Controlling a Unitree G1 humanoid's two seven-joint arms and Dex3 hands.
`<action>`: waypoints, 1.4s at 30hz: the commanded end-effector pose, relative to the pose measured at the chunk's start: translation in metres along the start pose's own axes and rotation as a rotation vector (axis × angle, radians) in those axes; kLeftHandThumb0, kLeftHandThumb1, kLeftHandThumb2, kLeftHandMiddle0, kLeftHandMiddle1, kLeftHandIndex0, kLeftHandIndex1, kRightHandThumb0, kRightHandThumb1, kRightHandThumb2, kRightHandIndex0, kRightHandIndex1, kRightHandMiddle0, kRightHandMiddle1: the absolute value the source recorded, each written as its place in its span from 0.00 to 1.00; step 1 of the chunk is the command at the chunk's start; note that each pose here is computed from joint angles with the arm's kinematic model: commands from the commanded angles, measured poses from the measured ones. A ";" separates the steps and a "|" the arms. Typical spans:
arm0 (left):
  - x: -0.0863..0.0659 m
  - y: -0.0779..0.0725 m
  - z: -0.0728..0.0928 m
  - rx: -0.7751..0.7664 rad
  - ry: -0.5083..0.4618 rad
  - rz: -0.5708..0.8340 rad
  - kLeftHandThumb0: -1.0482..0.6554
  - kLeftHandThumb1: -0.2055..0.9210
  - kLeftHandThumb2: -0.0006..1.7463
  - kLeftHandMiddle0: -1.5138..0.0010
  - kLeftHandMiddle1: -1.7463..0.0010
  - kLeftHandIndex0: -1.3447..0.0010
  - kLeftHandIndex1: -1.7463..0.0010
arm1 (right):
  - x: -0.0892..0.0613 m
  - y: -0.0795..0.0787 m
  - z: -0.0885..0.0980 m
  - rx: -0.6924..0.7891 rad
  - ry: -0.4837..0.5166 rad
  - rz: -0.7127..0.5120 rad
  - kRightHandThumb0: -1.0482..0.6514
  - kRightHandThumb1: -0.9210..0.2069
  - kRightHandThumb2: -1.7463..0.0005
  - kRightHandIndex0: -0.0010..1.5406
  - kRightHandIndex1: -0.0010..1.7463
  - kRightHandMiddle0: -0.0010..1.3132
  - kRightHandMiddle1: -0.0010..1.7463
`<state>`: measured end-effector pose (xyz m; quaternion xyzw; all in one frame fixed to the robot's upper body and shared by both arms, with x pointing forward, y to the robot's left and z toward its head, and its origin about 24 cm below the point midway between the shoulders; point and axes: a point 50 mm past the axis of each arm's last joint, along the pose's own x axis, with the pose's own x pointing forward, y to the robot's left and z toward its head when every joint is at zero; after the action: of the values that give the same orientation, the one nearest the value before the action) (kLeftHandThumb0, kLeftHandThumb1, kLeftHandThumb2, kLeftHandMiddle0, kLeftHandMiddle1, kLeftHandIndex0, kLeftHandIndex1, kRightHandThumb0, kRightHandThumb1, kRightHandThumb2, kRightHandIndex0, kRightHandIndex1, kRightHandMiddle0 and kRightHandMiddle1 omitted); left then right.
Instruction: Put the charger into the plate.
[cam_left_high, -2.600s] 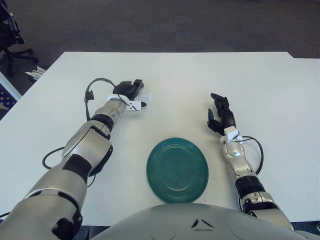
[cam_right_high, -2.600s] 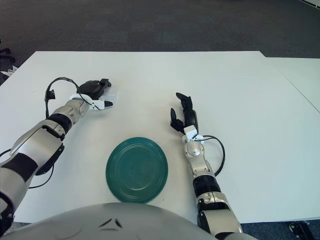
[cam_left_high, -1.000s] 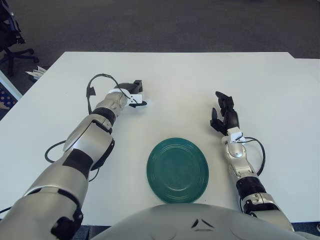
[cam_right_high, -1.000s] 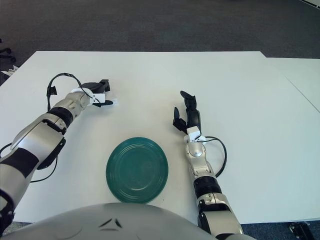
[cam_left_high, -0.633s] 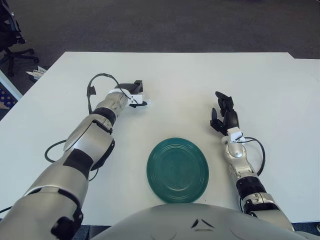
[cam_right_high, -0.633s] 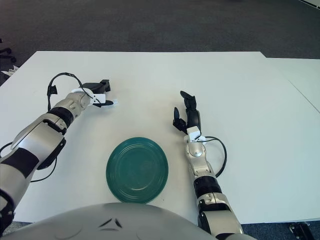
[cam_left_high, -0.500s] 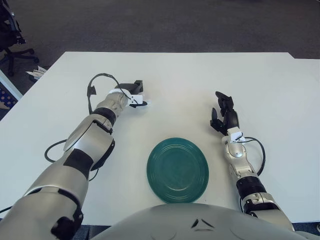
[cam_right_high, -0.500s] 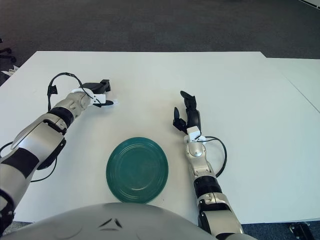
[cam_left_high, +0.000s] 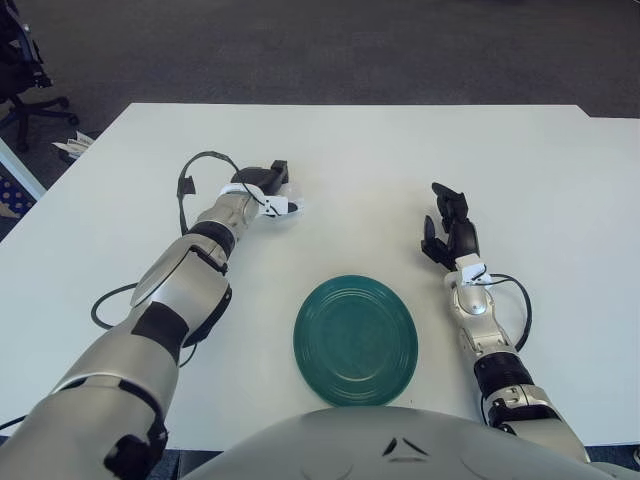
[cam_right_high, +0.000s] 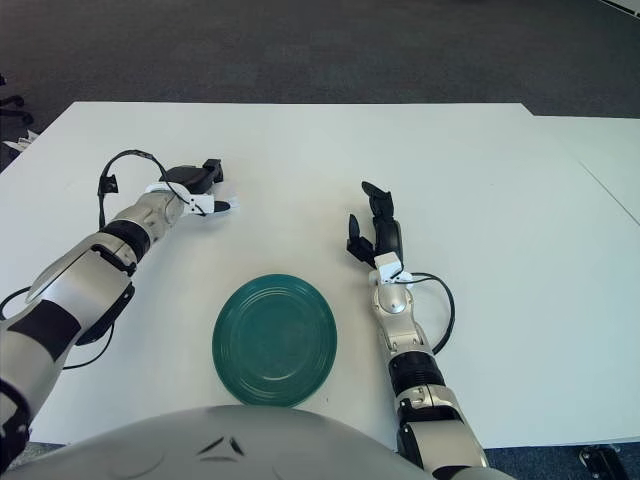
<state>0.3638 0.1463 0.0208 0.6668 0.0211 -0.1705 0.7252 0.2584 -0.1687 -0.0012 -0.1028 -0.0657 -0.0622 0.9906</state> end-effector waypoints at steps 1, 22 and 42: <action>-0.009 -0.026 -0.001 -0.007 0.004 -0.068 0.03 1.00 0.28 0.91 0.39 0.86 0.27 | -0.077 -0.025 -0.068 -0.102 0.347 0.009 0.20 0.00 0.52 0.18 0.00 0.00 0.38; -0.011 -0.035 0.000 0.140 0.010 -0.079 0.26 0.94 0.09 0.88 0.00 0.83 0.00 | -0.073 -0.031 -0.063 -0.077 0.318 -0.006 0.19 0.00 0.50 0.17 0.00 0.00 0.40; -0.012 -0.040 -0.002 -0.066 0.093 -0.148 0.62 0.28 0.86 0.48 0.10 0.56 0.00 | -0.070 -0.037 -0.060 -0.071 0.314 -0.030 0.19 0.00 0.47 0.20 0.01 0.00 0.43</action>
<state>0.3639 0.1355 0.0197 0.6731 0.0164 -0.1518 0.7236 0.2537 -0.1892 -0.0022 -0.1036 -0.0560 -0.0755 0.9902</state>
